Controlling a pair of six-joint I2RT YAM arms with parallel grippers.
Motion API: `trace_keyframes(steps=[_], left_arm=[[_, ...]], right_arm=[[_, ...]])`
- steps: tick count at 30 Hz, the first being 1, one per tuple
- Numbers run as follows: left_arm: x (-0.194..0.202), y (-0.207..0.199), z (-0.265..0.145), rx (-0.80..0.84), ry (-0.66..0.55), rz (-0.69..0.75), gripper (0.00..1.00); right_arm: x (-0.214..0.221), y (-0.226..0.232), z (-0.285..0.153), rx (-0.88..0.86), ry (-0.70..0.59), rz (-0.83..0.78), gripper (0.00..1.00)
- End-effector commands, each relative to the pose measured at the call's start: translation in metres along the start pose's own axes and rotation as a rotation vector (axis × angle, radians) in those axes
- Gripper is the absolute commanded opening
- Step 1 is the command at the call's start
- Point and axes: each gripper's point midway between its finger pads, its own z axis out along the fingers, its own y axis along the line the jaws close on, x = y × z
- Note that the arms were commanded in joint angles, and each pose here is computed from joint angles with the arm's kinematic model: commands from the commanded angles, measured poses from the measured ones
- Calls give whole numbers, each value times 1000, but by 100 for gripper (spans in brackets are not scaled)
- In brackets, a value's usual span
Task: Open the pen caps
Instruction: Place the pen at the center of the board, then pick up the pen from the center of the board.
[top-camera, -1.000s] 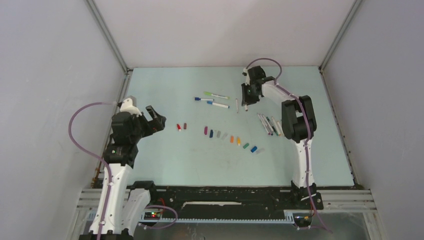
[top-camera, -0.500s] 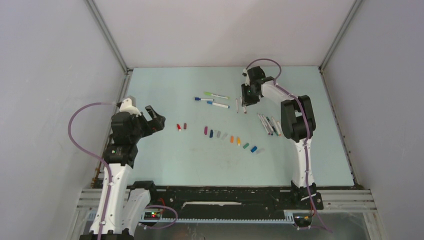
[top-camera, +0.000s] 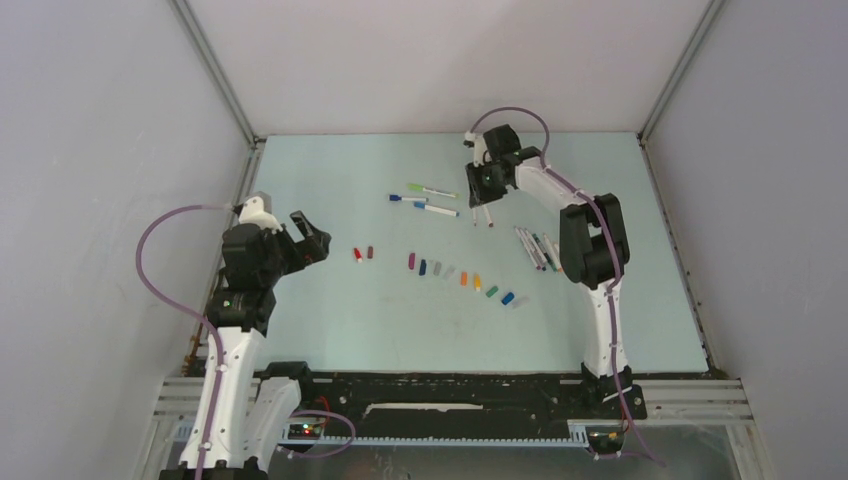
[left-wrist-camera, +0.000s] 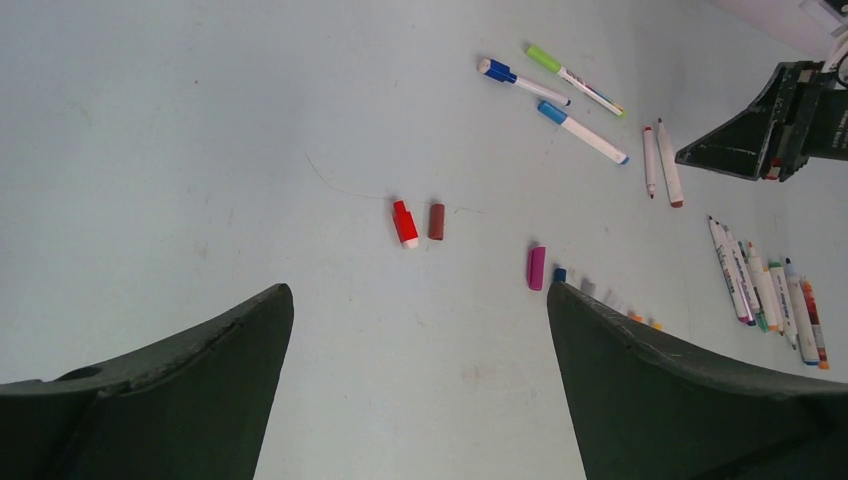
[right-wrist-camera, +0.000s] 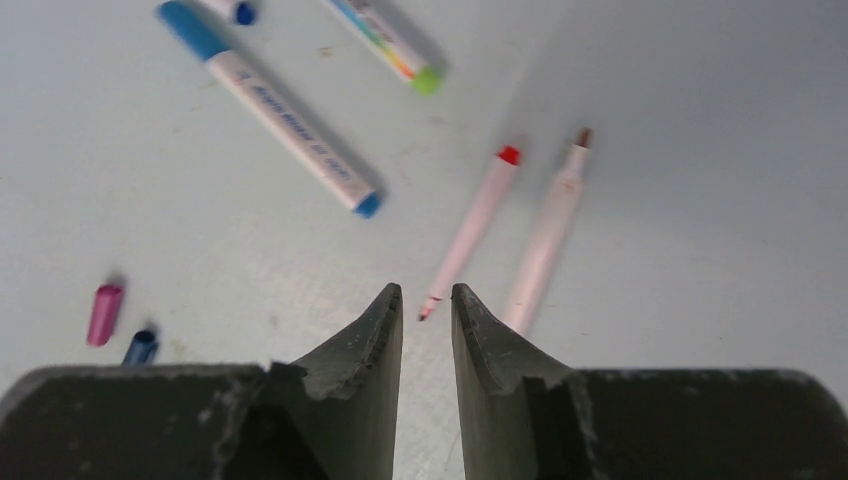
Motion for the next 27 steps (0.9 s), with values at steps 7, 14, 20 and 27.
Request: trace_keyframes(steps=[7, 14, 20, 27], left_arm=[[-16, -7, -3, 32, -53, 4, 100], [-16, -7, -2, 35, -48, 1, 100], [-15, -7, -1, 35, -42, -3, 100], [-14, -6, 0, 36, -38, -7, 100]], right_arm=[[-28, 71, -32, -338, 2, -363, 36], [-28, 69, -13, -285, 31, -458, 44], [-34, 68, 8, -198, 33, -503, 44], [-33, 64, 31, -110, 43, -532, 42]])
